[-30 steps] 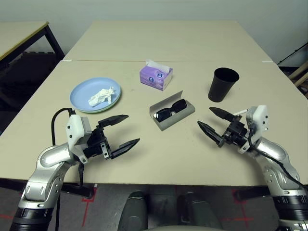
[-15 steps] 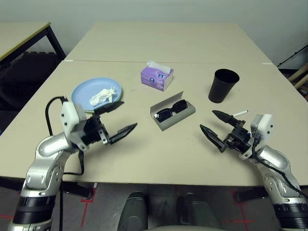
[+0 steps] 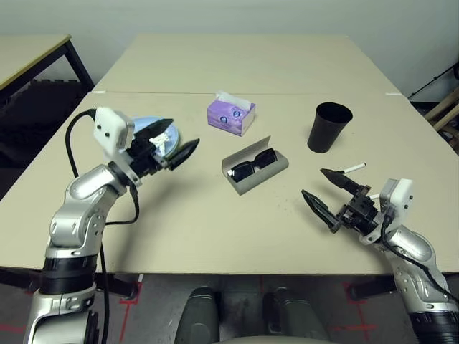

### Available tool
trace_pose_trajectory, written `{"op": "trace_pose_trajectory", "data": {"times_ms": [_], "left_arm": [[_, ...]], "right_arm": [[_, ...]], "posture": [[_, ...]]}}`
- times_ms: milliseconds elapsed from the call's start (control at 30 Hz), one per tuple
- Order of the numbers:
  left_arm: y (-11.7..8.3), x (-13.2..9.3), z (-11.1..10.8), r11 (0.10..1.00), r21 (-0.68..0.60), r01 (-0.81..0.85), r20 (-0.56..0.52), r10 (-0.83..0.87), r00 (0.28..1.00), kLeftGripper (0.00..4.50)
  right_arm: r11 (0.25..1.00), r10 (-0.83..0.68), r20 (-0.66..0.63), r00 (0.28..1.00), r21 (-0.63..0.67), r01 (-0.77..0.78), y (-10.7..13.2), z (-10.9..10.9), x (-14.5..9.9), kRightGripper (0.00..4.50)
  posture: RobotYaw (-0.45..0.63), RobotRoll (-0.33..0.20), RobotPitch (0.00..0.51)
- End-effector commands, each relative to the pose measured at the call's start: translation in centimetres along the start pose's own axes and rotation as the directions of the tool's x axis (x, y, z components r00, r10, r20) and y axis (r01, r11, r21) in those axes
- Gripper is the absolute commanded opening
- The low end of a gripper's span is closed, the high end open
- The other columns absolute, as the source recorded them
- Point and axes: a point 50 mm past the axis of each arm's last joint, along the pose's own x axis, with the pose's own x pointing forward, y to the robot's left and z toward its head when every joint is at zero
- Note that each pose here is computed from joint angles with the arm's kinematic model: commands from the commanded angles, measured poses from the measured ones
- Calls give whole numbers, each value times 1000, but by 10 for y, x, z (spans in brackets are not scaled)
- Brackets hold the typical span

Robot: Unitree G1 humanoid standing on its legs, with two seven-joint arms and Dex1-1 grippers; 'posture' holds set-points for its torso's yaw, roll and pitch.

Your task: Organize and tidy the items on the table.

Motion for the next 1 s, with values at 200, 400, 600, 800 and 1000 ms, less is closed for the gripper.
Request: {"op": "trace_pose_trajectory", "data": {"times_ms": [200,400,600,800,1000], "left_arm": [[1,13,-9,996,-11,-86,-149,84,985,4500],[-6,18,-11,998,-10,-69,-176,66,982,4500],[-17,25,-12,999,-21,-24,-174,20,984,4500],[-23,29,-16,998,38,54,-203,-45,978,4500],[-31,33,-20,993,64,96,-212,-80,974,4500]], "right_arm": [[1000,-14,3,1000,4,14,0,1,-8,4472],[1000,-10,2,1000,3,10,1,2,-12,4472],[1000,-5,2,1000,7,5,3,4,-14,4472],[1000,-9,9,1000,2,8,2,10,-14,4472],[1000,-6,-22,1000,5,6,2,16,-17,4472]], "posture": [[138,0,56],[135,0,61],[126,0,60],[117,0,64],[111,0,77]]}}
